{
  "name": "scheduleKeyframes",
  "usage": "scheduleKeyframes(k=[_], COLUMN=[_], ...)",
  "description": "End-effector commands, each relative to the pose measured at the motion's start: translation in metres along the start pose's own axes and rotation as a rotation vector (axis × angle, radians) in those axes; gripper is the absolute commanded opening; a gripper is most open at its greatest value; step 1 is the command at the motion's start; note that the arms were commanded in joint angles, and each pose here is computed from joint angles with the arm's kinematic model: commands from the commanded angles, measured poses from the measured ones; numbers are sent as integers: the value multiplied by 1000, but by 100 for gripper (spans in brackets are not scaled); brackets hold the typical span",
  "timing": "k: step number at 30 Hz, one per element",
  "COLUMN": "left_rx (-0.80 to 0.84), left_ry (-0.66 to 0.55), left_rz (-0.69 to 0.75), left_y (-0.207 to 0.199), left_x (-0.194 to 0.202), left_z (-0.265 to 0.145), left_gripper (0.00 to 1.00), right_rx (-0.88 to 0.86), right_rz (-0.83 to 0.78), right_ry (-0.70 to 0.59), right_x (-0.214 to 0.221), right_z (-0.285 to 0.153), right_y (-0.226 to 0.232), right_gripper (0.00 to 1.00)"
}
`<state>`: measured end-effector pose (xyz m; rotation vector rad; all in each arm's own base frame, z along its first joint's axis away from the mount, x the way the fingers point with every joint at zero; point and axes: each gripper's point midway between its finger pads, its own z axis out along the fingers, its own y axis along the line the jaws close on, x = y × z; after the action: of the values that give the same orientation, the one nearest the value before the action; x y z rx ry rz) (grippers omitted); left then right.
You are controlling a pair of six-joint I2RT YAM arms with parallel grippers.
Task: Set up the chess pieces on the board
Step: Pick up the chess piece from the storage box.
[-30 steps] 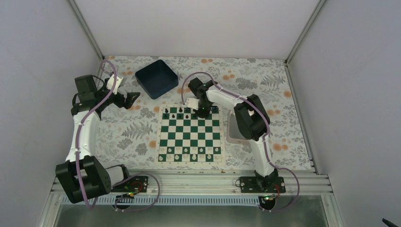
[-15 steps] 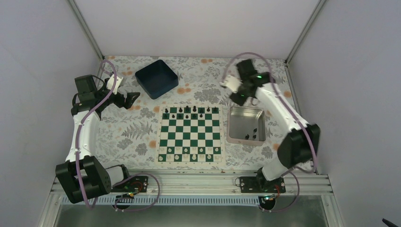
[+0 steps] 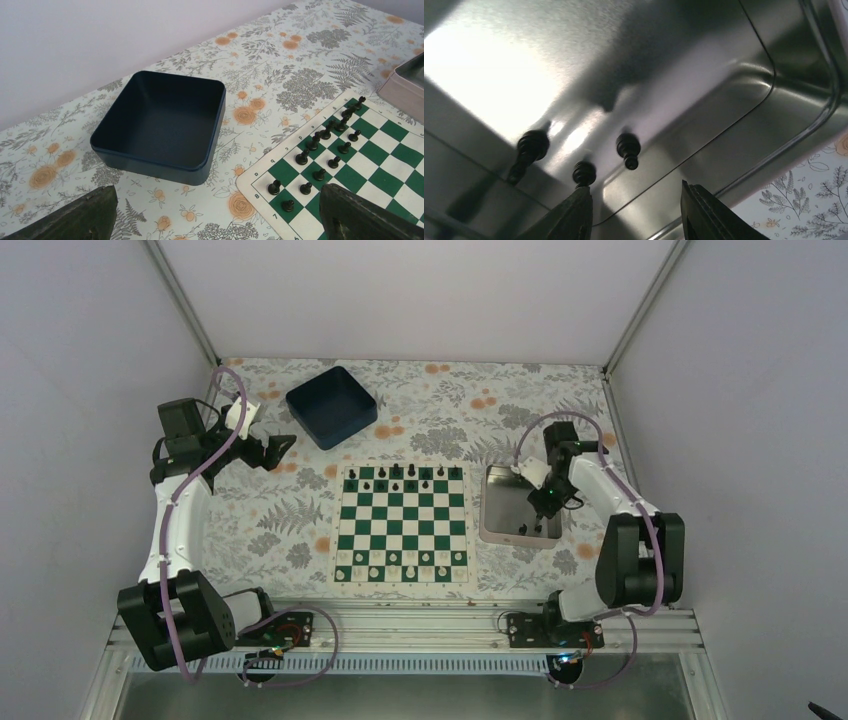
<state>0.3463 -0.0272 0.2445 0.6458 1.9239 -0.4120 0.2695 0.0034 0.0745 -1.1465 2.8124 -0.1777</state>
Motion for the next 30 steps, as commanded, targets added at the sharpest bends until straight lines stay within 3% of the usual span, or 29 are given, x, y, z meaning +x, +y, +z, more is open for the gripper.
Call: scheduleKeyframes(k=[1,14,23,30], left_rx=[2,12,17,20], left_ry=[-48,-51,-49,-50], left_rz=[49,47,46,46], left_y=[-4,-5,-5,-5], left_x=[-18,-19,-17,-17], left_z=[-9,-9,-8,-7], left_gripper=[100,100,100,100], right_rx=[31,-30,-52,-38], right_rz=[12,37,45,55], right_ry=[7,24,74,15], right_x=[-1,-1,6,-11], right_z=[20,46,55,31], right_y=[-14,-10,-7,-17], right_gripper=[47,44,27,7])
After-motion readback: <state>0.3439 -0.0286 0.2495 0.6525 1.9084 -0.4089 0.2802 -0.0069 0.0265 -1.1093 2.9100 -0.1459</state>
